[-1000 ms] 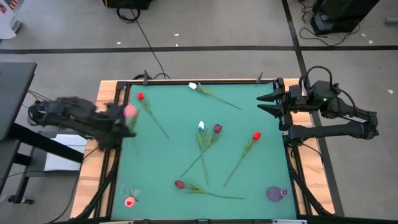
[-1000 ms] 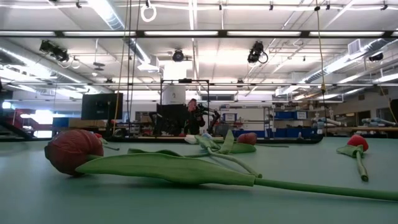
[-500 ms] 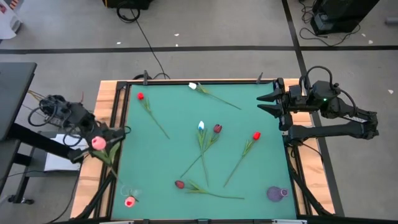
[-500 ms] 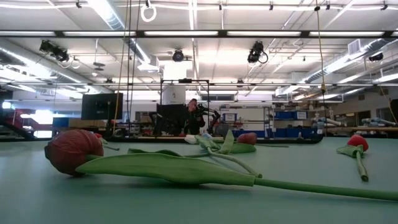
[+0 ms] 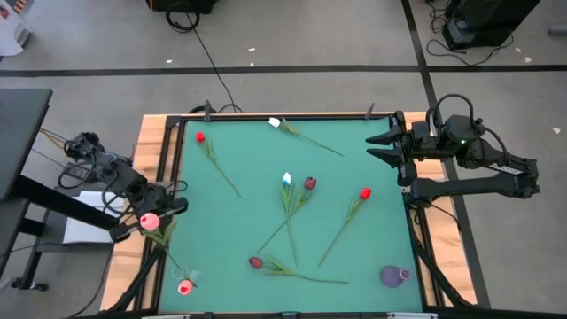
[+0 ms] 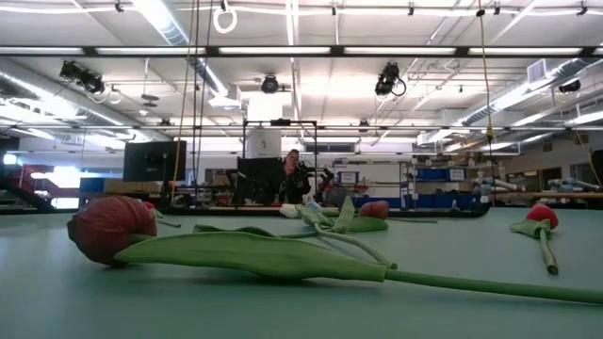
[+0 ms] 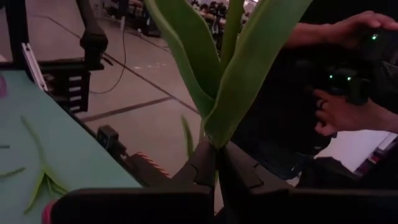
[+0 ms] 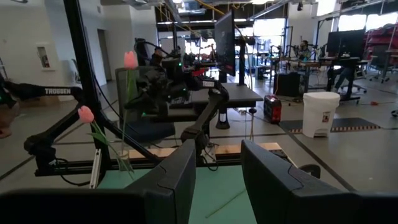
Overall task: Sort flowers into vase by color
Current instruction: Put the pink flower into the transparent vase, then put the top dark red flower into the transparent vase
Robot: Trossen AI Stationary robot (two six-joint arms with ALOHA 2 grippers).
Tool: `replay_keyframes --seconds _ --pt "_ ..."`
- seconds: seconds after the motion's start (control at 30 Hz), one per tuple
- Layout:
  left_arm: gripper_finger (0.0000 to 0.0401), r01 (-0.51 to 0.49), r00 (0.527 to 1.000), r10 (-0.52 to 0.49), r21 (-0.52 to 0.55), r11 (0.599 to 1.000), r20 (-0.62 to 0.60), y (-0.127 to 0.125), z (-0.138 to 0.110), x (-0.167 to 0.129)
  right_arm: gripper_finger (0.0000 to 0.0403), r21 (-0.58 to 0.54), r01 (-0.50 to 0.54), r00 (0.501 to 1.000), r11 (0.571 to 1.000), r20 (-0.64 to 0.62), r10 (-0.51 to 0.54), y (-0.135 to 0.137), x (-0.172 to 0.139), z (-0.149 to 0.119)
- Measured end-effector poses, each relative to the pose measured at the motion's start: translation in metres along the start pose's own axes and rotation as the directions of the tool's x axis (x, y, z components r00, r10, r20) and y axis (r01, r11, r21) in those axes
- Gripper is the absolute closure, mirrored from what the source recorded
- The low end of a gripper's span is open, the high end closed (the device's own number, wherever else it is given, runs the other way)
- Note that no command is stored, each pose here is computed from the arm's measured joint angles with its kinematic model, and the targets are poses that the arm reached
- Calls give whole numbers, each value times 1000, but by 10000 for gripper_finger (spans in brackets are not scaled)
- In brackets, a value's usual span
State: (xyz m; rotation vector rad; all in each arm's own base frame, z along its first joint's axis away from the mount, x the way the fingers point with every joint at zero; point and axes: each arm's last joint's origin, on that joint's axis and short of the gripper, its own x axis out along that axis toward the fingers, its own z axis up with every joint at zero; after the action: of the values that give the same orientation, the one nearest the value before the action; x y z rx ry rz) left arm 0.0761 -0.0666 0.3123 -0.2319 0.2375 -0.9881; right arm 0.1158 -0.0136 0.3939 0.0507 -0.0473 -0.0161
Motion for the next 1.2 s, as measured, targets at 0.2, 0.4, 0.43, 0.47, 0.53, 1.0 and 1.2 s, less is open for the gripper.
replay_keyframes --seconds 0.2,0.4,0.43,0.47,0.53,1.0,1.2 --pt "390 -17 998 17 -7 1000 -60 7 -17 6 266 0 0 1000 1000 0 0 0 0 0" --pt "366 -24 996 24 7 1000 -88 15 -36 11 266 0 0 1000 1000 -1 0 0 0 0" --pt "355 -25 996 24 -9 1000 -89 15 -38 12 266 0 0 1000 1000 0 0 0 0 0" --pt "343 -29 995 26 -30 999 -92 16 -39 12 266 0 0 1000 1000 0 0 0 0 0" --pt "315 -34 995 27 -79 996 -96 17 -40 13 266 0 0 1000 1000 0 0 0 0 0" --pt "196 40 997 -50 -159 986 -61 7 -22 7 266 0 0 1000 1000 0 0 0 0 0" --pt "196 30 996 -47 -212 977 -79 7 -22 6 266 0 0 1000 1000 0 0 0 0 0"
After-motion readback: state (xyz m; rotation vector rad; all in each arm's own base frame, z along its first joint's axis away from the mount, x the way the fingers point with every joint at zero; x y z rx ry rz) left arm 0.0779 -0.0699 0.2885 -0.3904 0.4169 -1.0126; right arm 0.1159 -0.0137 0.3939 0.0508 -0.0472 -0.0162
